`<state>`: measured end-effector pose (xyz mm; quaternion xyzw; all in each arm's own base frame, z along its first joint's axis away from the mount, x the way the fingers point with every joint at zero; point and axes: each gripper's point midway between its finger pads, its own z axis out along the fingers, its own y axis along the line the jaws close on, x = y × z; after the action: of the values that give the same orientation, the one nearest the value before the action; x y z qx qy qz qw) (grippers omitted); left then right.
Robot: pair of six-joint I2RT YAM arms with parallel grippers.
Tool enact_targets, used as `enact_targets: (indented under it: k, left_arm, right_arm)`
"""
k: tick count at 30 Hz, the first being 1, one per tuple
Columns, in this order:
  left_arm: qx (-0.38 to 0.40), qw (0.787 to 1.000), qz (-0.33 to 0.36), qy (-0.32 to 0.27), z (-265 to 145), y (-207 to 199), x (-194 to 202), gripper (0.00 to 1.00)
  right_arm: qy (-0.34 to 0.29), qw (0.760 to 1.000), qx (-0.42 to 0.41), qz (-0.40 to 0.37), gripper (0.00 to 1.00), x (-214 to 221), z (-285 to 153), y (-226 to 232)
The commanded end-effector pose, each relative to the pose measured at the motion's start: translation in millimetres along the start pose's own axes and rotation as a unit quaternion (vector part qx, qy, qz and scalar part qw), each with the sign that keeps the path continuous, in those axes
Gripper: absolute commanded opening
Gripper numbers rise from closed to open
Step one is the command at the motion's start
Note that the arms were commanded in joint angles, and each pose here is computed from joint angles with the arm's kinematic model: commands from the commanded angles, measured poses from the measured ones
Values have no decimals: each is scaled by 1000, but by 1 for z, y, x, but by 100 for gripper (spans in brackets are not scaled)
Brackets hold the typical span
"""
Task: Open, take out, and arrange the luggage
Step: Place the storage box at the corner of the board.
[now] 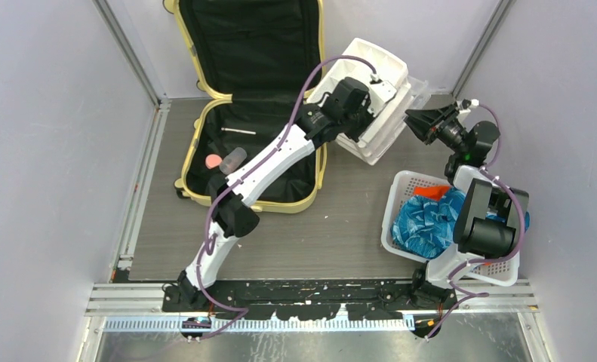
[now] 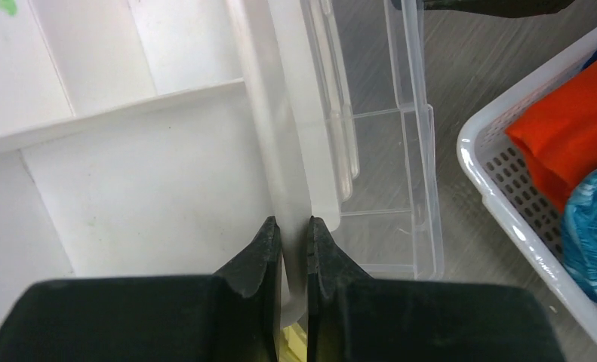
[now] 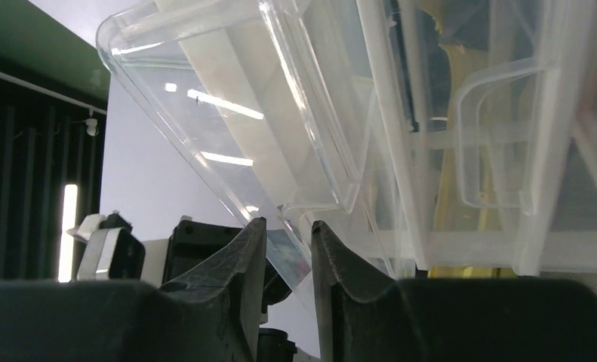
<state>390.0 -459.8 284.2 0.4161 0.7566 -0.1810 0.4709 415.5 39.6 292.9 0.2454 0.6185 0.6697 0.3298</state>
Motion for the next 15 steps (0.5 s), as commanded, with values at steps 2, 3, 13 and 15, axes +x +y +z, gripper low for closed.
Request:
enact_targets:
  k: [2,3,13,15]
  left_arm:
    - [-11,991,130,-40,-10,-21,-33,0]
    - [-9,990,132,-38,-8,-23,-31,0]
    - [17,991,126,-30,12,-33,-18,0]
    - [20,992,124,-33,15,-33,-18,0]
  right_arm:
    - [11,997,-34,-75,33,13,-5,12]
    - [7,997,-33,-74,33,12,-7,9]
    - [-7,997,-10,-77,35,12,-18,-9]
    - [-13,997,3,-78,36,10,-23,-16]
